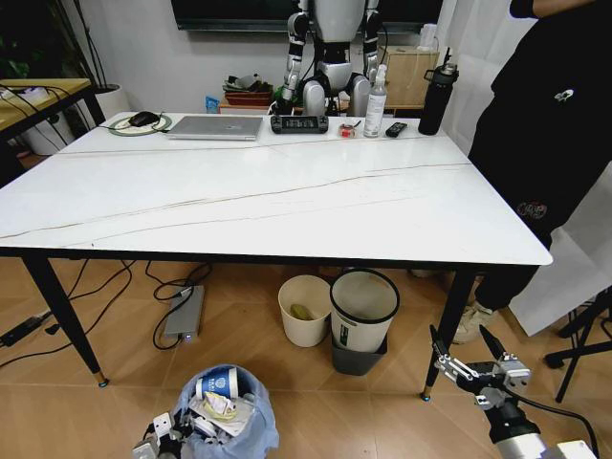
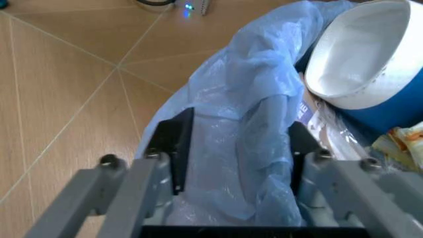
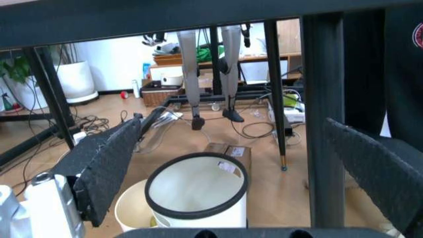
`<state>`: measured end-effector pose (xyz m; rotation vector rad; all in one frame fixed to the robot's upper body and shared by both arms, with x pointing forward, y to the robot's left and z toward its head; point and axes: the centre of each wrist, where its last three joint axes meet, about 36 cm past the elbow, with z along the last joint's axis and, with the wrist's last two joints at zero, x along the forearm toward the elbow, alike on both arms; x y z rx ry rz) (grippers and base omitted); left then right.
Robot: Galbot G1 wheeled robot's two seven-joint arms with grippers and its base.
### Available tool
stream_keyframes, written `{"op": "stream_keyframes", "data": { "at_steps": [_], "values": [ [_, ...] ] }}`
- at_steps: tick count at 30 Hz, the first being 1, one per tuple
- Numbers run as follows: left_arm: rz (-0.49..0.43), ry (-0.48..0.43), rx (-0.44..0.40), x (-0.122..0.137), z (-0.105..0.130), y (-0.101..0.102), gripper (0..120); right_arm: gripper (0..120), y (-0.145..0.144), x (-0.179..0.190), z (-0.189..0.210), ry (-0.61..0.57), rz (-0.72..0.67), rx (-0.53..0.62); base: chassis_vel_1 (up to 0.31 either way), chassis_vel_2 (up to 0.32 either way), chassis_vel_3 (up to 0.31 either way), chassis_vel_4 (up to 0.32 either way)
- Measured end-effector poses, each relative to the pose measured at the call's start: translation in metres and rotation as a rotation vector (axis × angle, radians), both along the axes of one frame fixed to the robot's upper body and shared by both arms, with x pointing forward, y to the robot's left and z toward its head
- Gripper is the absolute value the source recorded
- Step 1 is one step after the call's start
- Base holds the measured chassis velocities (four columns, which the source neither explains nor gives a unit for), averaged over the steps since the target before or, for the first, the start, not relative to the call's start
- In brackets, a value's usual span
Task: Pick up the trash bin and place the trash from the table into it.
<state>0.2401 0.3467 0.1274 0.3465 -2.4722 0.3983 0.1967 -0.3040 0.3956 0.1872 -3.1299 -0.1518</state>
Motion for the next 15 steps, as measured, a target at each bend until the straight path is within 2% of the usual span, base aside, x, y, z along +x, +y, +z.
{"op": "stream_keyframes", "data": {
  "at_steps": [1,3,4,7,10,15],
  "values": [
    [-0.001,-0.001,0.001,-0.001,0.001,0.000,49,100,0.000,0.000,0.000,0.000,0.000,0.000,0.000,0.000,0.000,0.000],
    [-0.002,-0.001,0.002,-0.001,0.001,0.001,51,100,0.000,0.000,0.000,0.000,0.000,0.000,0.000,0.000,0.000,0.000],
    [-0.003,-0.001,0.004,-0.002,0.002,0.002,57,100,0.000,0.000,0.000,0.000,0.000,0.000,0.000,0.000,0.000,0.000],
    [-0.006,-0.005,0.007,-0.004,0.004,0.004,68,100,0.000,0.000,0.000,0.000,0.000,0.000,0.000,0.000,0.000,0.000],
    [-0.010,-0.007,0.010,-0.005,0.006,0.006,71,100,0.000,0.000,0.000,0.000,0.000,0.000,0.000,0.000,0.000,0.000],
    [-0.029,-0.004,0.020,-0.017,0.012,0.007,88,100,0.000,0.000,0.000,0.000,0.000,0.000,0.000,0.000,0.000,0.000]
  ]
}}
